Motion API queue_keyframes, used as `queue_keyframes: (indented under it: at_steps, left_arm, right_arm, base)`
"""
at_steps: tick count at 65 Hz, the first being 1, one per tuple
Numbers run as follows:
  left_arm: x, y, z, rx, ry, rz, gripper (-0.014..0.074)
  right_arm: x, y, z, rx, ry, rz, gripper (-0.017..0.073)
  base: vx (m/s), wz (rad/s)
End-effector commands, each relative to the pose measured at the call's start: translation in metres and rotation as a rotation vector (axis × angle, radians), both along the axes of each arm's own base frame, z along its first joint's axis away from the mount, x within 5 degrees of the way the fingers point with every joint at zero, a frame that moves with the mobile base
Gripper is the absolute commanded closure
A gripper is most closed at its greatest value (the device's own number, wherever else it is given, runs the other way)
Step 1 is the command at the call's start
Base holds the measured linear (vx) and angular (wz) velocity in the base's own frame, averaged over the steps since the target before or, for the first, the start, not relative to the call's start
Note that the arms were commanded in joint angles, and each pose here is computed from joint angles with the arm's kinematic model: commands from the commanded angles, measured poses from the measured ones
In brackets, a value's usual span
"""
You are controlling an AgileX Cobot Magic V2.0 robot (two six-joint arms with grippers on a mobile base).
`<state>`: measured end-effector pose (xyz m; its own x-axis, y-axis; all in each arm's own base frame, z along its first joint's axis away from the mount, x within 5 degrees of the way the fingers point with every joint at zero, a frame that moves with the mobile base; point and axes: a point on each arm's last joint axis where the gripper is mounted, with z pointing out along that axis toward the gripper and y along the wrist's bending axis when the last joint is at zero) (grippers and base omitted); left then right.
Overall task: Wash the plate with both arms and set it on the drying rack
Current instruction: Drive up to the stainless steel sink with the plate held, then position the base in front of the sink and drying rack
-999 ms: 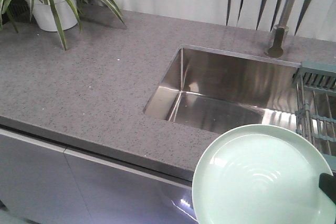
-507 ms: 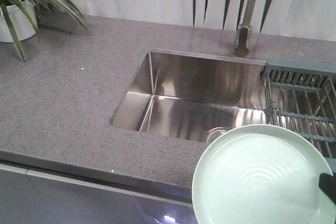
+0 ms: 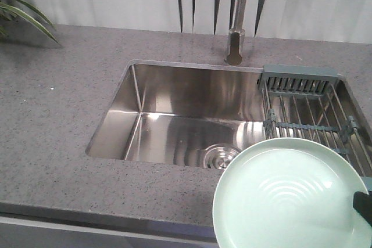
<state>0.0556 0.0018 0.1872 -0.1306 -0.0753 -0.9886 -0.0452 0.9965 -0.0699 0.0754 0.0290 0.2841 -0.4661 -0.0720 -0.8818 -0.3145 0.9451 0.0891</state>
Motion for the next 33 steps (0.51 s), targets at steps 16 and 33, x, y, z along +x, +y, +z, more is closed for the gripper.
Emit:
queue_keyframes:
  at_steps: [16,33]
  left_arm:
    - [-0.0013,0.0002,0.0142,-0.005,-0.106,0.004,0.0600]
    - [-0.0013,0.0002,0.0142,-0.005,-0.106,0.004,0.0600]
  right_arm:
    - [0.0032,-0.0014,0.0133,0.027,-0.077,-0.032,0.0561]
    - [0.0032,-0.0014,0.0133,0.027,-0.077,-0.032,0.0561]
  base:
    - [0.05,-0.13]
    - [0.04,-0.09]
